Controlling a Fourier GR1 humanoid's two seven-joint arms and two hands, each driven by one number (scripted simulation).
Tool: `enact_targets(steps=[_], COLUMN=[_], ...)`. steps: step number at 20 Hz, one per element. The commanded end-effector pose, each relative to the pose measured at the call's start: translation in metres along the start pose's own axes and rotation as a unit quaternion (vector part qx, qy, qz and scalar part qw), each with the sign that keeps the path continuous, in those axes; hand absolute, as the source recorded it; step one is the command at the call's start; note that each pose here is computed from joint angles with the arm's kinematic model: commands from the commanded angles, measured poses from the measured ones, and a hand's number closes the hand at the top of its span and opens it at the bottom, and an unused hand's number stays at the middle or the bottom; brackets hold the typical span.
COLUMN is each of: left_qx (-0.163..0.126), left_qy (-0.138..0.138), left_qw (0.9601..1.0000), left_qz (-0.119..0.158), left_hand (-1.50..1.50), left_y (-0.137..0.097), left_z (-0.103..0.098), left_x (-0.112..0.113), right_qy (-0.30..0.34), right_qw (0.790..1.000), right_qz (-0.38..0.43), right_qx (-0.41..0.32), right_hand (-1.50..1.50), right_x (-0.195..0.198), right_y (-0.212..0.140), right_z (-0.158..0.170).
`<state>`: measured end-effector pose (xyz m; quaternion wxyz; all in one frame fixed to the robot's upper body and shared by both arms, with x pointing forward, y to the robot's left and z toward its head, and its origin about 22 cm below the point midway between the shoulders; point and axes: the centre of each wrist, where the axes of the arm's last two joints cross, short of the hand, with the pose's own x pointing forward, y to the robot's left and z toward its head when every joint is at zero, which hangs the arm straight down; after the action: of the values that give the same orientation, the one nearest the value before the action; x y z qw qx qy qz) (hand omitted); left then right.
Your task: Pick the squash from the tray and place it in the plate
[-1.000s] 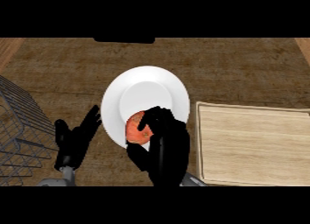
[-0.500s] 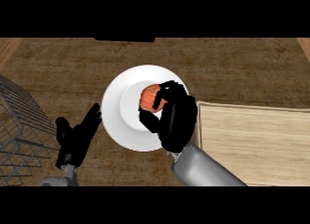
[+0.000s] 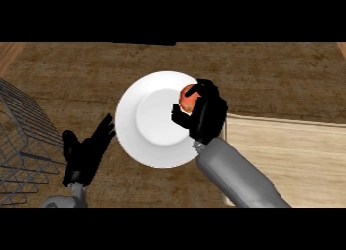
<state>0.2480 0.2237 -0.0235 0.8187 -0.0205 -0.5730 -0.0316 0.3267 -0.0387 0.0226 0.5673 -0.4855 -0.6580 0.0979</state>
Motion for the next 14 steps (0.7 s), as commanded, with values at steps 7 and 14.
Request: enact_targets(steps=[7, 14], left_qx=[-0.008, -0.002], left_qy=[-0.002, 0.005], left_qw=[1.0000, 1.0000], left_qz=[0.000, 0.000], left_hand=[0.00, 0.00], left_y=[-0.002, -0.017], left_z=[0.001, 0.000], left_x=[0.002, -0.013], right_qy=[0.045, 0.024], right_qw=[0.995, 0.981], right_qz=[-0.065, -0.190], right_qx=[0.069, -0.010], right_hand=[-1.50, -1.50], right_x=[-0.014, -0.002], right_y=[0.017, 0.007], right_z=[-0.015, -0.014])
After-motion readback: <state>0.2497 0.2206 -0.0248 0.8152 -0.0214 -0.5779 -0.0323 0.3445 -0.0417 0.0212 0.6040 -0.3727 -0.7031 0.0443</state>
